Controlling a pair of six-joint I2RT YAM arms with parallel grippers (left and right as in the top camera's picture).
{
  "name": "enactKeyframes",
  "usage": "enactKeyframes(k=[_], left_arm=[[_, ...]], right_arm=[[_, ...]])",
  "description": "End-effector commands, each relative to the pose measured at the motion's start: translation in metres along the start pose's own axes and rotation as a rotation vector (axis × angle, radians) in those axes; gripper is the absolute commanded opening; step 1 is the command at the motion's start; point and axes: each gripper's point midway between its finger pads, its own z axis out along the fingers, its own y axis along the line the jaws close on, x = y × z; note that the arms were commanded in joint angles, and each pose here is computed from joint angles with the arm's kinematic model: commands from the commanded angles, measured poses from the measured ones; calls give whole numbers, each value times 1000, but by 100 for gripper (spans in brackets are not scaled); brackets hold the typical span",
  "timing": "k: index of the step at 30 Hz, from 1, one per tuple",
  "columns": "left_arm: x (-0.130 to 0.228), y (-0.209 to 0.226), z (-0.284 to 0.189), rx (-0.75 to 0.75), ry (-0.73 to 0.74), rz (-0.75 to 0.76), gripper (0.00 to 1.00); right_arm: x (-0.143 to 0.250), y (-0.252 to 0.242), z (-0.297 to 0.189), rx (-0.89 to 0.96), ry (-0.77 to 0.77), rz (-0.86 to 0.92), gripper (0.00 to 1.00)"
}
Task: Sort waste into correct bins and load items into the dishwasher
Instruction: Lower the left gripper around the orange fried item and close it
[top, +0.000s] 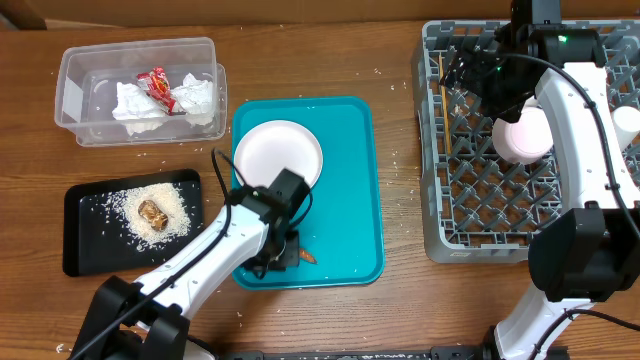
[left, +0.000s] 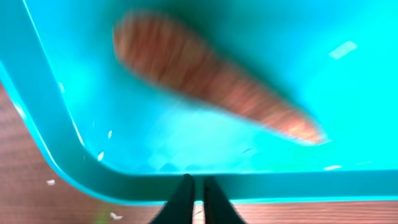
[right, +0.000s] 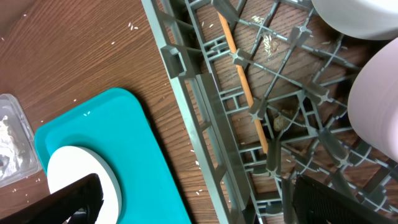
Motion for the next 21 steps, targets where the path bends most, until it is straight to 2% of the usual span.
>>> enactKeyframes(k=[1,2,3,4,5,7,9,15,21], left_arm=[[-21,-11,-18,18,-70,6,15],[-21,-11,-18,19,-70,-18,21],[-21,-10,-18,16,-68,-35,30],[-20,-9,-16,14,-64,-53,45],[-19,-9,-15,13,-61,-68,56],[-18,-8,-14,12,-58,-87,72],[-19,-9,-14,14,-61,-98,75],[-25,-5,-13,-7,-93,-183,74],[-32,-7,6,-33,-68,-223,76]], right_arm=[[-7,4,-12,-10,-40,-3,100],[-7,4,-12,-10,-40,-3,100],[-7,4,-12,-10,-40,-3,100],[-7,4,-12,-10,-40,-3,100],[-7,4,-12,-10,-40,-3,100],[-7,4,-12,-10,-40,-3,100],[-7,4,-12,-10,-40,-3,100],[-7,4,-12,-10,-40,-3,100],[-7,4,-12,-10,-40,-3,100]])
